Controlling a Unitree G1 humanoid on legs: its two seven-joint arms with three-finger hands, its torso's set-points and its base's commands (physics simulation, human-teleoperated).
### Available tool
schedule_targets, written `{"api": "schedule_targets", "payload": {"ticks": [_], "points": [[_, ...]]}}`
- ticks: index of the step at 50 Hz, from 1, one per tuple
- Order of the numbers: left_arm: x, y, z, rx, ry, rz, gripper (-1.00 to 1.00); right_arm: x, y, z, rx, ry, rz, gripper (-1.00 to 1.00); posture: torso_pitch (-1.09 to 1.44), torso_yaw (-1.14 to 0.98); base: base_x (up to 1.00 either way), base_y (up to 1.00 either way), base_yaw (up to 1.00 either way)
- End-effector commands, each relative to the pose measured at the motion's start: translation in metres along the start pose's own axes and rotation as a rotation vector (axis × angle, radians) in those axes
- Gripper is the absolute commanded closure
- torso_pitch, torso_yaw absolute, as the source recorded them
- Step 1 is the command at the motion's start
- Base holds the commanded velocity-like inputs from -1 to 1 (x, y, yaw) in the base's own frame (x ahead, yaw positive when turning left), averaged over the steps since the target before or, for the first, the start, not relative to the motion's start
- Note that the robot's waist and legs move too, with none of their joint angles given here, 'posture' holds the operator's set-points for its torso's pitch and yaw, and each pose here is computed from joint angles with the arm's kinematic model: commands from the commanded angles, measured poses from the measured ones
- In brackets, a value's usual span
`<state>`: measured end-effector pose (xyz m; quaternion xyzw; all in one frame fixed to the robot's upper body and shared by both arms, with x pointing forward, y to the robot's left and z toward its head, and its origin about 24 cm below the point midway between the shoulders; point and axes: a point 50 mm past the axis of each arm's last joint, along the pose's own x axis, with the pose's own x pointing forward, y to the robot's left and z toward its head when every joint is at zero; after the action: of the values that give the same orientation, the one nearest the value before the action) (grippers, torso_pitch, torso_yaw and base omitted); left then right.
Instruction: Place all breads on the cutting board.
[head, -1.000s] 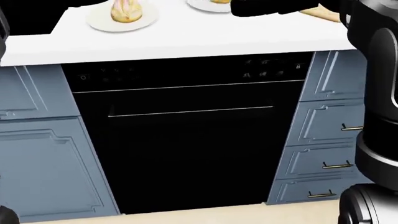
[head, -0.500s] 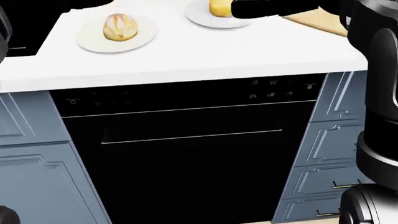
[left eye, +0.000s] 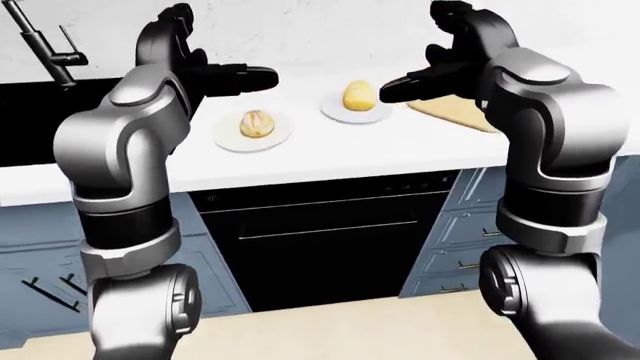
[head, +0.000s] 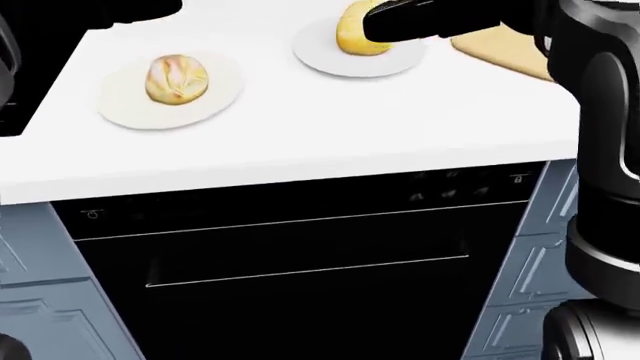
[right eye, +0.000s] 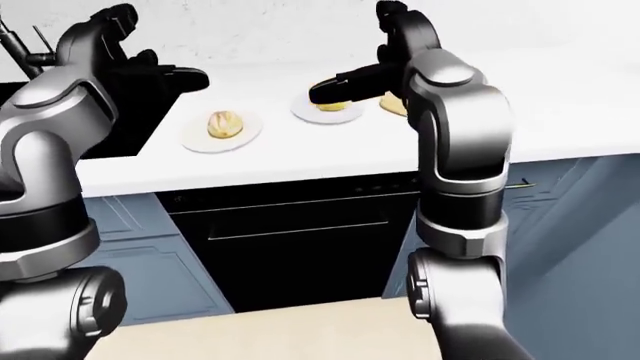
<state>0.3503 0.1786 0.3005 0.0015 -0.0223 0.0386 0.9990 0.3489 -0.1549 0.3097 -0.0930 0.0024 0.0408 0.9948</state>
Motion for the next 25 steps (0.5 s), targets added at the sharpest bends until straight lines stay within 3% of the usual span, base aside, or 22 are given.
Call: {"api": "schedule_targets", "payload": {"ticks": [1,25], "points": [[-0.0071,-0.0042,0.0231,-0.007,-0.113,-0.023,-1.00,-0.0084,-0.0075,0.0223,-0.009,-0.110,-0.042,-1.00,0.00,0.00,0.18,0.00,0.00],[-0.0091,-0.0032,0.0257,-0.009,-0.116,-0.022,-1.00,-0.0081,-0.0063,0.0207,-0.001,-0.112,-0.038,-1.00,0.00,0.00,0.17,0.00,0.00]]}}
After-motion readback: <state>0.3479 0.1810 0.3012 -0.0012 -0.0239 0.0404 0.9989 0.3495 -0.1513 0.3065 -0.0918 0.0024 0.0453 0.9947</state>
